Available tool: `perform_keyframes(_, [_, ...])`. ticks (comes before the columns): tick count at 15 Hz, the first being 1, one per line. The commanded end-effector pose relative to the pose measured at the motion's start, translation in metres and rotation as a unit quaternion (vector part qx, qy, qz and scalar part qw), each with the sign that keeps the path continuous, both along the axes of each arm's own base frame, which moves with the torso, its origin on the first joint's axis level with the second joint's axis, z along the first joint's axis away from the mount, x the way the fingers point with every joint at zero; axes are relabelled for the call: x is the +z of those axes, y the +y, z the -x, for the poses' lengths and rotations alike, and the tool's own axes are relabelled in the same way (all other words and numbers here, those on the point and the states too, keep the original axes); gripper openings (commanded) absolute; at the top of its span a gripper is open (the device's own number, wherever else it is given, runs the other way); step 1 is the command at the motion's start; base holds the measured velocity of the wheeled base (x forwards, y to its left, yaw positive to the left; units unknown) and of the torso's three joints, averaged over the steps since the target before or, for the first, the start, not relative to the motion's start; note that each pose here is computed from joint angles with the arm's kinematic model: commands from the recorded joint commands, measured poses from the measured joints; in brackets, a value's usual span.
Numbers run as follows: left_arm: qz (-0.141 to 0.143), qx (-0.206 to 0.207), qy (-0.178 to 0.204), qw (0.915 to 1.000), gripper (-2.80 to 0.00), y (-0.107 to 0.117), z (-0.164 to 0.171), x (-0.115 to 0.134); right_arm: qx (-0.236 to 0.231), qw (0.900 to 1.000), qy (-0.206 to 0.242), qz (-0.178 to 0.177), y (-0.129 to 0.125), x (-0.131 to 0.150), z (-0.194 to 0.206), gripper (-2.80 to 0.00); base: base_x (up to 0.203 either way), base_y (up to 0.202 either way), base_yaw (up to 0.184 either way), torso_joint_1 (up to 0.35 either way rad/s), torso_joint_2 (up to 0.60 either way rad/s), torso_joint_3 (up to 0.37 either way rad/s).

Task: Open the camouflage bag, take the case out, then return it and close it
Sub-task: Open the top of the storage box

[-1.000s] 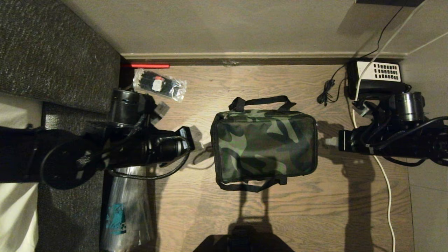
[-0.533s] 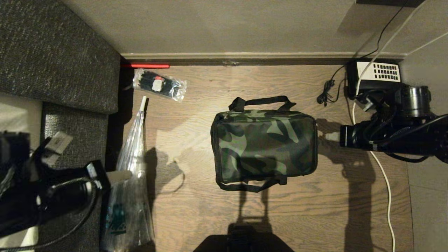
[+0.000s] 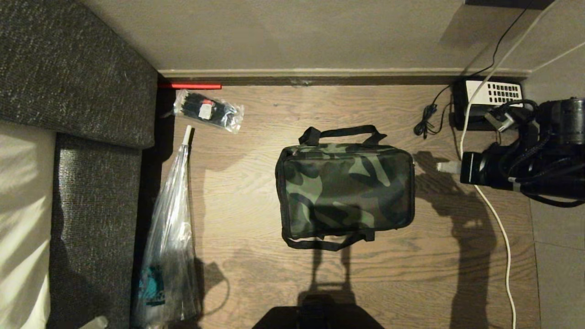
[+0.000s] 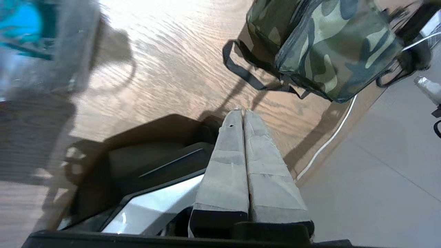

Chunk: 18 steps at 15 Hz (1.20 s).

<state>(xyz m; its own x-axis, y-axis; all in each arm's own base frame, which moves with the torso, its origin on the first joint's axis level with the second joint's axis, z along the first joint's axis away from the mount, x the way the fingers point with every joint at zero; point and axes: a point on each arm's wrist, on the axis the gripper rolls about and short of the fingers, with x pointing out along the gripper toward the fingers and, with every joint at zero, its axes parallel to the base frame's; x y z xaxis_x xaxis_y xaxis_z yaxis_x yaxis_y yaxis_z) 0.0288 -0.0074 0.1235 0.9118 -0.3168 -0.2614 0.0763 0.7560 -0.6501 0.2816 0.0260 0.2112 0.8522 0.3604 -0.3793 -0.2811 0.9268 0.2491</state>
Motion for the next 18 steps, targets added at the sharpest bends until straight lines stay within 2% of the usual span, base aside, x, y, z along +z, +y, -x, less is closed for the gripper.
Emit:
perform_keyframes(1, [0.003, 0.017, -0.086, 0.9961, -2.80, 0.001, 0.043, -0.017, 0.001, 1.000, -0.013, -0.003, 0.000, 0.008, 0.011, -2.80, 0.000, 0.000, 0.000, 0.000, 0.00, 0.000])
perform_keyframes(2, [-0.001, 0.027, -0.100, 0.9946, -2.80, 0.002, 0.053, -0.024, 0.002, 1.000, -0.012, -0.004, -0.001, 0.008, 0.016, -2.80, 0.000, 0.000, 0.000, 0.000, 0.00, 0.000])
perform_keyframes(3, [-0.024, 0.051, -0.109, 0.9924, -2.80, 0.003, 0.059, -0.031, 0.002, 1.000, -0.014, -0.004, -0.001, 0.009, 0.018, -2.80, 0.000, 0.000, 0.000, 0.000, 0.00, 0.000])
perform_keyframes(4, [-0.088, 0.080, -0.121, 0.9855, -2.80, 0.004, 0.061, -0.036, 0.002, 1.000, -0.015, -0.005, -0.001, 0.009, 0.018, -2.80, 0.000, 0.000, 0.000, 0.000, 0.00, 0.000])
perform_keyframes(5, [-0.176, 0.096, -0.130, 0.9709, -2.80, 0.006, 0.060, -0.039, 0.005, 1.000, -0.014, -0.005, 0.001, 0.009, 0.019, -2.80, 0.000, 0.000, 0.000, 0.000, 0.00, 0.000])
perform_keyframes(6, [-0.246, 0.105, -0.135, 0.9542, -2.80, 0.007, 0.060, -0.040, 0.007, 1.000, -0.010, -0.008, 0.003, 0.007, 0.020, -2.80, 0.000, 0.000, 0.000, 0.000, 0.00, 0.000])
perform_keyframes(8, [-0.346, 0.103, -0.143, 0.9215, -2.80, 0.008, 0.059, -0.041, 0.010, 1.000, -0.003, -0.010, 0.005, 0.003, 0.023, -2.80, 0.000, 0.000, 0.000, 0.000, 0.00, 0.000])
perform_keyframes(9, [-0.371, 0.092, -0.153, 0.9111, -2.80, 0.007, 0.058, -0.042, 0.011, 1.000, -0.002, -0.011, 0.005, 0.002, 0.023, -2.80, 0.000, 0.000, 0.000, 0.000, 0.00, 0.000])
perform_keyframes(11, [-0.407, 0.064, -0.184, 0.8925, -2.80, 0.006, 0.054, -0.046, 0.013, 1.000, -0.002, -0.011, 0.005, 0.001, 0.026, -2.80, 0.000, 0.000, 0.000, 0.000, 0.00, 0.000])
perform_keyframes(12, [-0.402, 0.062, -0.176, 0.8962, -2.80, 0.006, 0.053, -0.047, 0.013, 1.000, -0.001, -0.011, 0.005, 0.001, 0.026, -2.80, 0.000, 0.000, 0.000, 0.000, 0.00, 0.000])
perform_keyframes(15, [-0.397, 0.067, -0.189, 0.8957, -2.80, 0.006, 0.053, -0.047, 0.027, 0.999, 0.016, -0.015, 0.006, -0.009, 0.028, -2.80, 0.000, 0.000, 0.000, 0.000, 0.00, 0.000])
perform_keyframes(17, [-0.372, 0.073, -0.184, 0.9070, -2.80, 0.006, 0.053, -0.048, 0.038, 0.999, 0.021, -0.020, 0.007, -0.009, 0.030, -2.80, 0.000, 0.000, 0.000, 0.000, 0.00, 0.000])
perform_keyframes(18, [-0.366, 0.076, -0.183, 0.9094, -2.80, 0.006, 0.053, -0.048, 0.040, 0.999, 0.023, -0.021, 0.006, -0.010, 0.028, -2.80, 0.000, 0.000, 0.000, 0.000, 0.00, 0.000])
